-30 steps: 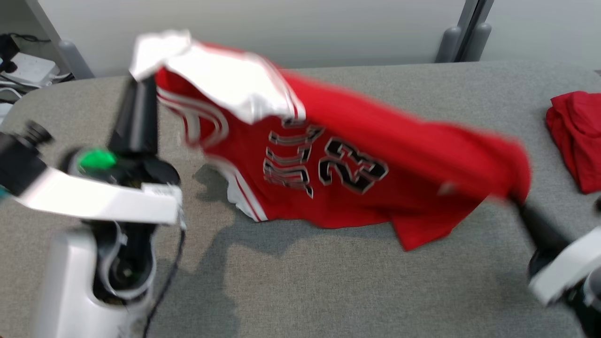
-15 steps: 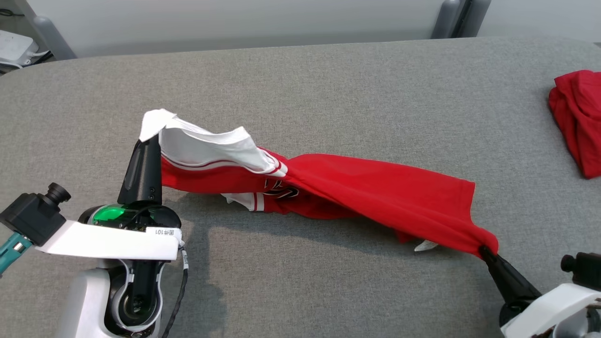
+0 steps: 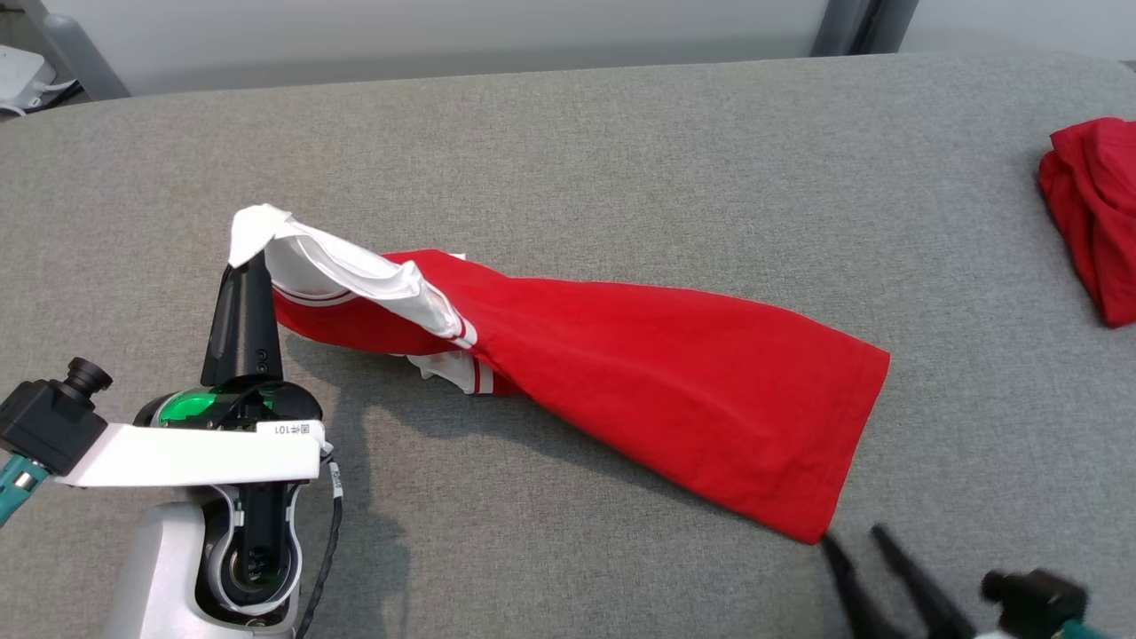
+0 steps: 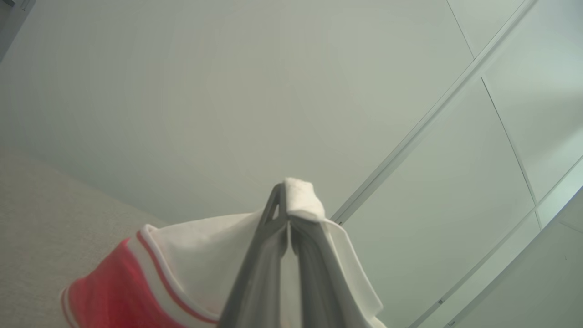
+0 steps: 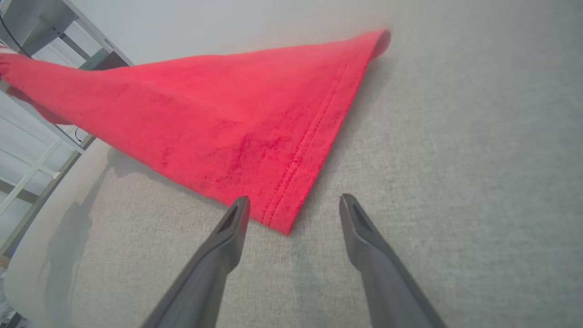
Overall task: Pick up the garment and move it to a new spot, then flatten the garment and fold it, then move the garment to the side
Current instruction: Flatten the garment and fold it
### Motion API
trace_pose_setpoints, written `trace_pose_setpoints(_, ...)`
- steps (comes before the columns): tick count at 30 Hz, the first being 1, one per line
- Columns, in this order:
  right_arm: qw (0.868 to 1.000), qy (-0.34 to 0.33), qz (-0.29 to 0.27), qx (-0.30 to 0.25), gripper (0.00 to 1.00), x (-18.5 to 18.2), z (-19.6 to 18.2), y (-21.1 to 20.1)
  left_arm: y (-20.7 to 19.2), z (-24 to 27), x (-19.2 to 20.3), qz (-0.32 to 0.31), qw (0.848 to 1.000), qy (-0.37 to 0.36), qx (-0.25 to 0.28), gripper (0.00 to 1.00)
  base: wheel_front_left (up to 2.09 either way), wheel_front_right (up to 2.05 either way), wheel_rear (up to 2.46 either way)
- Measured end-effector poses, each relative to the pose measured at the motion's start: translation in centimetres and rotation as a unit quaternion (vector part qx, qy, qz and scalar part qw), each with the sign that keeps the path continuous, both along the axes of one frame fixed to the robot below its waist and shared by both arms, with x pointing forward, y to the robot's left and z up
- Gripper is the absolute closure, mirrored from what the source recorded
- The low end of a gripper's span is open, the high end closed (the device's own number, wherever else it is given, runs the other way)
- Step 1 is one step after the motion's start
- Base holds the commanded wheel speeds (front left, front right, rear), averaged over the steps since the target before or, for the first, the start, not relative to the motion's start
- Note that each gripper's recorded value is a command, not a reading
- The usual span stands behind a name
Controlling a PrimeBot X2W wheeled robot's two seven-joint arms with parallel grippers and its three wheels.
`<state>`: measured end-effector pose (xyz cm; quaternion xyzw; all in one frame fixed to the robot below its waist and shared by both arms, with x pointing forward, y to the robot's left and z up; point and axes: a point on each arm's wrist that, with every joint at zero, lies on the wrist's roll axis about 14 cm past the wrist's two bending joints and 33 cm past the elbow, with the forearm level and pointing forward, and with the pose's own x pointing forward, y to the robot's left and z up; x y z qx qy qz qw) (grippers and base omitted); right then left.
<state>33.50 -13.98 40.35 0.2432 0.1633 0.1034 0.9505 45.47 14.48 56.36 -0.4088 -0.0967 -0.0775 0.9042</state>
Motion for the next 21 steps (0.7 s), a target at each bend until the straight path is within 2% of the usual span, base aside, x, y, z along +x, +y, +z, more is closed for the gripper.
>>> trace_pose_setpoints(2,1.0,0.025,0.018,0.001,0.0,-1.4,-1.2,1.0,-0.1,-0.1,0.0,0.0,1.0,0.001,0.0,1.0,0.0,0.0,0.0)
trace_pose_setpoints(7,0.999,0.04,0.023,-0.009,0.0,-1.6,-2.2,0.8,-0.1,-0.3,0.1,0.001,1.0,0.003,-0.001,1.0,0.0,0.0,0.0)
trace_pose_setpoints(9,0.999,0.041,0.026,-0.009,0.04,-1.3,-2.3,0.9,-0.1,-0.4,0.1,0.001,1.0,0.005,0.0,1.0,0.0,0.0,0.0)
trace_pose_setpoints(10,0.999,0.04,0.029,-0.009,0.15,-1.1,-2.3,1.1,0.0,-0.5,0.0,0.002,1.0,0.006,0.0,1.0,0.0,0.0,0.0)
trace_pose_setpoints(12,0.999,0.04,0.036,-0.006,0.24,-0.7,-2.4,1.6,0.0,-0.6,0.0,0.002,1.0,0.007,0.001,1.0,0.0,0.0,0.0)
trace_pose_setpoints(13,0.998,0.043,0.038,-0.003,0.22,-0.6,-2.5,1.8,0.1,-0.6,-0.1,0.002,1.0,0.007,0.001,1.0,0.0,0.0,0.0)
trace_pose_setpoints(15,0.998,0.051,0.046,-0.004,0.24,-0.6,-3.0,2.3,0.2,-0.7,-0.2,0.004,1.0,0.008,0.002,1.0,0.0,0.0,0.0)
trace_pose_setpoints(17,0.997,0.054,0.047,0.0,0.37,-0.3,-3.2,2.5,0.2,-0.7,-0.3,0.004,1.0,0.008,0.002,1.0,0.0,0.0,0.0)
trace_pose_setpoints(19,0.997,0.055,0.049,0.002,0.59,0.1,-3.3,2.8,0.3,-0.8,-0.4,0.006,1.0,0.008,0.002,1.0,0.0,0.0,0.0)
trace_pose_setpoints(20,0.997,0.054,0.05,0.004,0.76,0.3,-3.3,3.0,0.3,-0.8,-0.4,0.006,1.0,0.008,0.002,1.0,0.0,0.0,0.0)
trace_pose_setpoints(21,0.997,0.056,0.053,0.008,1.0,0.4,-3.4,3.3,0.4,-0.8,-0.4,0.006,1.0,0.008,0.002,1.0,0.0,0.0,0.0)
